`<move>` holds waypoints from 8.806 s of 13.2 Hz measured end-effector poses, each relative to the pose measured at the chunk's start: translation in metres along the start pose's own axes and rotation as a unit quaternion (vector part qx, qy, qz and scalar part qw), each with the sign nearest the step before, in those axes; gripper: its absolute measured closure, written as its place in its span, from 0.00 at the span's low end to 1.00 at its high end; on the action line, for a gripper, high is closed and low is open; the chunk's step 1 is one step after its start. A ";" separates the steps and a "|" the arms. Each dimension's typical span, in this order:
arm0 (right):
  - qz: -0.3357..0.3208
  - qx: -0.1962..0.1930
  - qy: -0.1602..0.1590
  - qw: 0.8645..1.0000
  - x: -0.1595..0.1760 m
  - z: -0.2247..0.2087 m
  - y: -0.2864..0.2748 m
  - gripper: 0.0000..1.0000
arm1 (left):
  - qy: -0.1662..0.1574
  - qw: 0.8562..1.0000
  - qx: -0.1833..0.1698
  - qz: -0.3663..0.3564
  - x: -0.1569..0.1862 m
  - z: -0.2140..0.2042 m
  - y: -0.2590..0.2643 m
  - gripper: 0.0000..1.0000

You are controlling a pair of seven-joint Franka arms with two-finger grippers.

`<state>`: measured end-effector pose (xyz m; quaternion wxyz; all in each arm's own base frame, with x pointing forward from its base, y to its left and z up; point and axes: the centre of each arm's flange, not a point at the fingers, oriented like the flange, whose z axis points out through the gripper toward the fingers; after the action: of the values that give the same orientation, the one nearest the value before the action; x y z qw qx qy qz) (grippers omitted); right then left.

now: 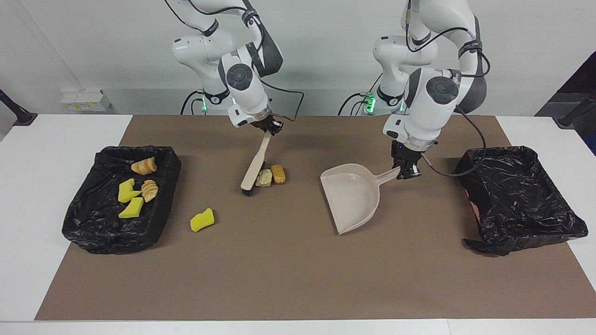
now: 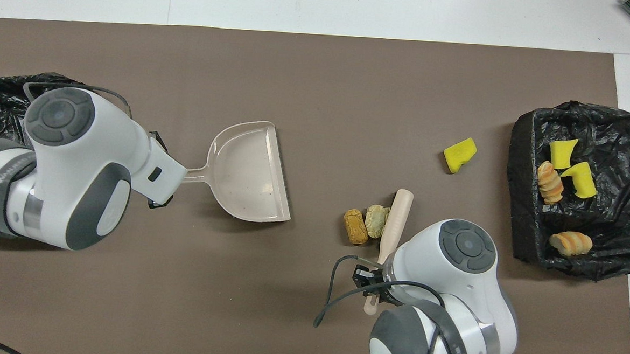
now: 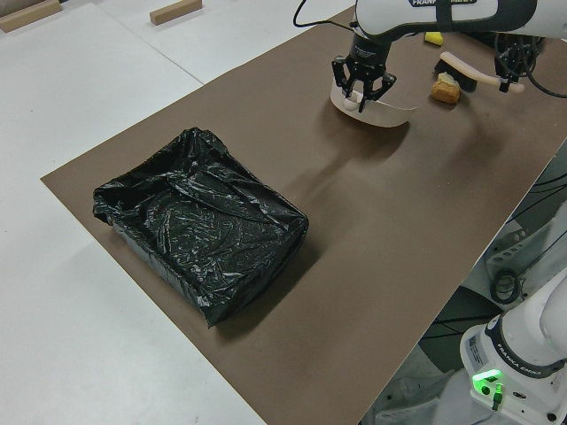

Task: Sweep and dump trash in bin
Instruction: 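Pull the dustpan near the bread while the right gripper sweeps bread in, then brush the bread chunks into the dustpan with the right gripper, then sweep the yellow sponge into the dustpan with the right gripper, then lift the loaded dustpan with the left gripper while the right gripper withdraws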

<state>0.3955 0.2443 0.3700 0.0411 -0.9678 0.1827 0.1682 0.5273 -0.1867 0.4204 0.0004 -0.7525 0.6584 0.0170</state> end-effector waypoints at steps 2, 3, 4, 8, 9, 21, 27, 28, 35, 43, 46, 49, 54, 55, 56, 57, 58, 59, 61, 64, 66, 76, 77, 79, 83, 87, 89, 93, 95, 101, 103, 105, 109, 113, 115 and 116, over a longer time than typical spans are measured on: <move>-0.016 -0.007 -0.006 1.000 -0.010 0.011 -0.014 0.74 | -0.001 1.000 0.004 0.014 0.010 0.012 0.022 0.67; -0.022 -0.005 -0.011 1.000 -0.015 0.014 -0.022 0.74 | -0.001 1.000 0.005 0.017 0.010 0.015 0.030 0.67; -0.027 -0.001 -0.016 1.000 -0.020 0.015 -0.031 0.74 | -0.003 1.000 0.004 0.018 0.010 0.017 0.036 0.67; -0.074 0.021 -0.019 0.997 -0.061 0.034 -0.082 0.74 | -0.008 1.000 -0.004 0.011 0.004 0.027 0.045 0.67; -0.087 0.026 -0.018 0.996 -0.075 0.042 -0.094 0.74 | -0.009 1.000 -0.005 0.008 0.002 0.029 0.045 0.67; -0.260 0.024 0.029 0.965 -0.124 0.029 -0.136 0.74 | 0.008 0.991 -0.014 -0.130 -0.031 0.054 0.039 0.67; -0.300 0.039 0.041 0.952 -0.111 0.005 -0.140 0.74 | 0.040 0.983 -0.016 -0.180 -0.035 0.052 0.033 0.67; -0.298 0.039 0.040 0.953 -0.109 0.003 -0.139 0.74 | 0.042 0.982 -0.015 -0.182 -0.035 0.052 0.032 0.67; -0.296 -0.019 0.038 0.954 -0.100 -0.049 -0.104 0.74 | 0.043 0.982 -0.015 -0.183 -0.033 0.052 0.033 0.67; -0.186 -0.138 0.029 0.972 0.010 -0.059 0.004 0.74 | 0.021 0.996 0.034 -0.084 0.016 0.044 0.051 0.67; -0.155 -0.163 0.046 0.973 0.040 -0.067 0.034 0.74 | 0.020 0.995 0.031 -0.088 0.026 0.048 0.056 0.67; -0.132 -0.196 0.076 0.969 0.072 -0.077 0.066 0.74 | 0.020 0.995 0.030 -0.098 0.026 0.049 0.056 0.67; -0.157 -0.223 0.109 0.956 0.148 -0.072 0.125 0.74 | 0.020 0.994 0.030 -0.101 0.026 0.049 0.056 0.67; -0.160 -0.235 0.114 0.952 0.163 -0.064 0.132 0.74 | 0.020 0.994 0.030 -0.102 0.026 0.049 0.056 0.67; -0.161 -0.243 0.115 0.950 0.175 -0.056 0.139 0.74 | 0.020 0.994 0.030 -0.102 0.026 0.049 0.056 0.67; -0.161 -0.245 0.113 0.949 0.181 -0.051 0.142 0.74 | 0.020 0.994 0.030 -0.103 0.026 0.049 0.056 0.67; -0.162 -0.245 0.111 0.949 0.182 -0.049 0.142 0.74 | 0.020 0.994 0.030 -0.103 0.026 0.049 0.056 0.67; -0.165 -0.246 0.110 0.949 0.181 -0.048 0.138 0.74 | 0.020 0.994 0.030 -0.103 0.026 0.049 0.056 0.67; -0.172 -0.243 0.096 0.950 0.172 -0.042 0.125 0.74 | 0.020 0.994 0.030 -0.104 0.026 0.049 0.056 0.67; -0.179 -0.190 0.051 0.964 0.139 -0.029 0.081 0.74 | 0.019 0.994 0.029 -0.104 0.026 0.049 0.056 0.67; -0.178 -0.154 0.030 0.971 0.125 -0.026 0.062 0.74 | 0.019 0.994 0.029 -0.105 0.026 0.050 0.056 0.67; -0.187 0.002 -0.014 0.982 0.019 -0.003 -0.072 0.74 | -0.006 0.990 -0.005 -0.140 0.021 0.057 0.064 0.67; -0.186 0.012 -0.014 0.982 0.013 0.003 -0.082 0.74 | -0.006 0.990 -0.005 -0.140 0.021 0.057 0.064 0.67; -0.189 0.024 -0.011 0.982 0.003 0.014 -0.098 0.74 | -0.006 0.990 -0.005 -0.141 0.021 0.057 0.064 0.67; -0.195 0.034 -0.011 0.980 -0.006 0.011 -0.108 0.74 | -0.001 0.986 -0.008 -0.168 0.009 0.057 0.055 0.67; -0.204 0.039 -0.007 0.978 -0.013 0.004 -0.116 0.74 | 0.004 0.979 -0.012 -0.204 -0.012 0.057 0.044 0.67; -0.205 0.044 -0.001 0.978 -0.014 -0.005 -0.116 0.74 | 0.012 0.974 -0.018 -0.227 -0.014 0.057 0.043 0.67; -0.212 0.060 0.021 0.975 -0.025 -0.038 -0.114 0.74 | 0.040 0.962 -0.038 -0.269 -0.020 0.056 0.038 0.67; -0.222 0.067 0.033 0.972 -0.041 -0.060 -0.111 0.74 | 0.049 0.958 -0.043 -0.281 -0.022 0.056 0.037 0.67; -0.196 0.032 0.043 0.979 -0.109 -0.056 -0.122 0.74 | 0.094 0.935 -0.026 -0.340 -0.036 0.046 0.018 0.67; -0.197 0.015 0.044 0.979 -0.123 -0.044 -0.116 0.74 | 0.102 0.929 -0.017 -0.356 -0.050 0.035 0.009 0.67; -0.188 -0.007 0.048 0.981 -0.138 -0.025 -0.114 0.74 | 0.109 0.924 -0.008 -0.366 -0.056 0.024 0.005 0.67; -0.183 -0.014 0.056 0.981 -0.162 0.015 -0.116 0.74 | 0.125 0.916 0.016 -0.381 -0.075 0.002 0.000 0.67; -0.184 -0.046 0.057 0.980 -0.192 0.054 -0.119 0.74 | 0.114 0.917 0.002 -0.382 -0.076 0.018 0.005 0.67; -0.183 -0.063 0.071 0.979 -0.201 0.070 -0.121 0.74 | 0.108 0.916 -0.005 -0.387 -0.080 0.028 0.004 0.67; -0.184 -0.065 0.072 0.978 -0.201 0.074 -0.121 0.74 | 0.105 0.915 -0.009 -0.389 -0.081 0.033 0.004 0.67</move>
<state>0.2409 0.4356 0.3710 -0.0045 -0.9951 -0.0071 0.0988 0.5114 -0.1061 0.3900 -0.0687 -0.9466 0.3096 -0.0574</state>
